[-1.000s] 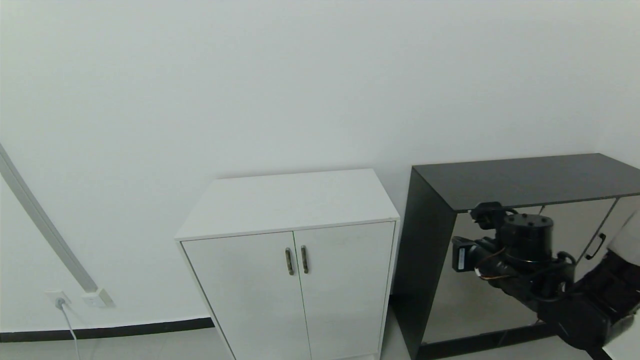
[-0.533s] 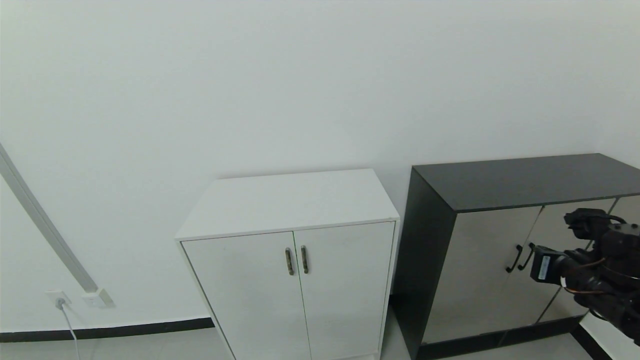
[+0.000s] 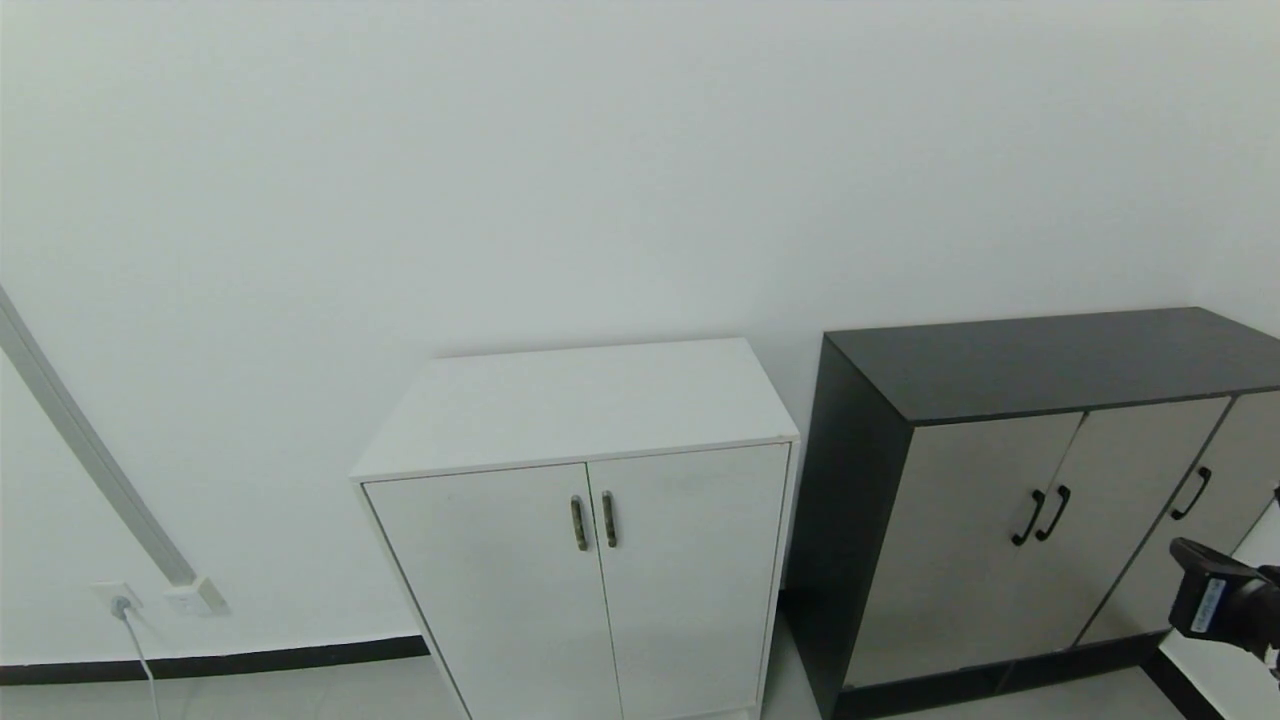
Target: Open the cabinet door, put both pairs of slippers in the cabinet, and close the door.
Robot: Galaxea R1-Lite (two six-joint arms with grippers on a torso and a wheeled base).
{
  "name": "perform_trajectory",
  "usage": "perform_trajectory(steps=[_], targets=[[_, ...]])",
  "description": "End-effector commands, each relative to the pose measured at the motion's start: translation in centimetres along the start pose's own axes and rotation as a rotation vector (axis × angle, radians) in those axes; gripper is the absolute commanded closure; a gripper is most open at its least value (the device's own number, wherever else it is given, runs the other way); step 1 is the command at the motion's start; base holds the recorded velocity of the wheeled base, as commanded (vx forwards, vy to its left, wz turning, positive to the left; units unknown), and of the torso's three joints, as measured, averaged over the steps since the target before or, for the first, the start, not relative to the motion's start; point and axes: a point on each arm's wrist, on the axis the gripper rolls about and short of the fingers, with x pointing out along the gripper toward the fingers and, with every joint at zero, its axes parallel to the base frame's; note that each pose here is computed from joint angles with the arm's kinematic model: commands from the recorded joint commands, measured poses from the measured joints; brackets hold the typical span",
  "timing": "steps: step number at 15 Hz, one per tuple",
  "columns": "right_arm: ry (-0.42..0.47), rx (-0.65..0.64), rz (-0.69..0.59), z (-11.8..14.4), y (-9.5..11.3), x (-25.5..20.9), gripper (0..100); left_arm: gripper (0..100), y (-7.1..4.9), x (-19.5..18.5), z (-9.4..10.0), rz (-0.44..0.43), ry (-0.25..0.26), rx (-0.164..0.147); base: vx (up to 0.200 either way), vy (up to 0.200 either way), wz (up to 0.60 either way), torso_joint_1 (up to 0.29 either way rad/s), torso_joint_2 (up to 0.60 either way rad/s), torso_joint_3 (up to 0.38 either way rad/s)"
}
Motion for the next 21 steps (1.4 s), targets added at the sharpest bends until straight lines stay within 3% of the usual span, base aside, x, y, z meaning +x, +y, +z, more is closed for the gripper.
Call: perform_trajectory(steps=[1, 9, 12, 21], targets=[[-0.066, 0.009, 0.007, 0.4, -0.6, -2.4, 100, 100, 0.0, 0.0, 0.0, 0.0, 0.0, 0.0, 0.0, 0.0, 0.0, 0.0, 0.0, 0.0], [0.004, -0.066, 0.188, -2.2, -2.2, -10.0, 100, 100, 0.0, 0.0, 0.0, 0.0, 0.0, 0.0, 0.0, 0.0, 0.0, 0.0, 0.0, 0.0], [0.102, -0.082, 0.297, -4.8, -2.7, -12.4, 100, 100, 0.0, 0.0, 0.0, -0.001, 0.0, 0.0, 0.0, 0.0, 0.0, 0.0, 0.0, 0.0], [0.152, -0.106, 0.364, -6.9, -3.2, -13.9, 100, 100, 0.0, 0.0, 0.0, -0.001, 0.0, 0.0, 0.0, 0.0, 0.0, 0.0, 0.0, 0.0]])
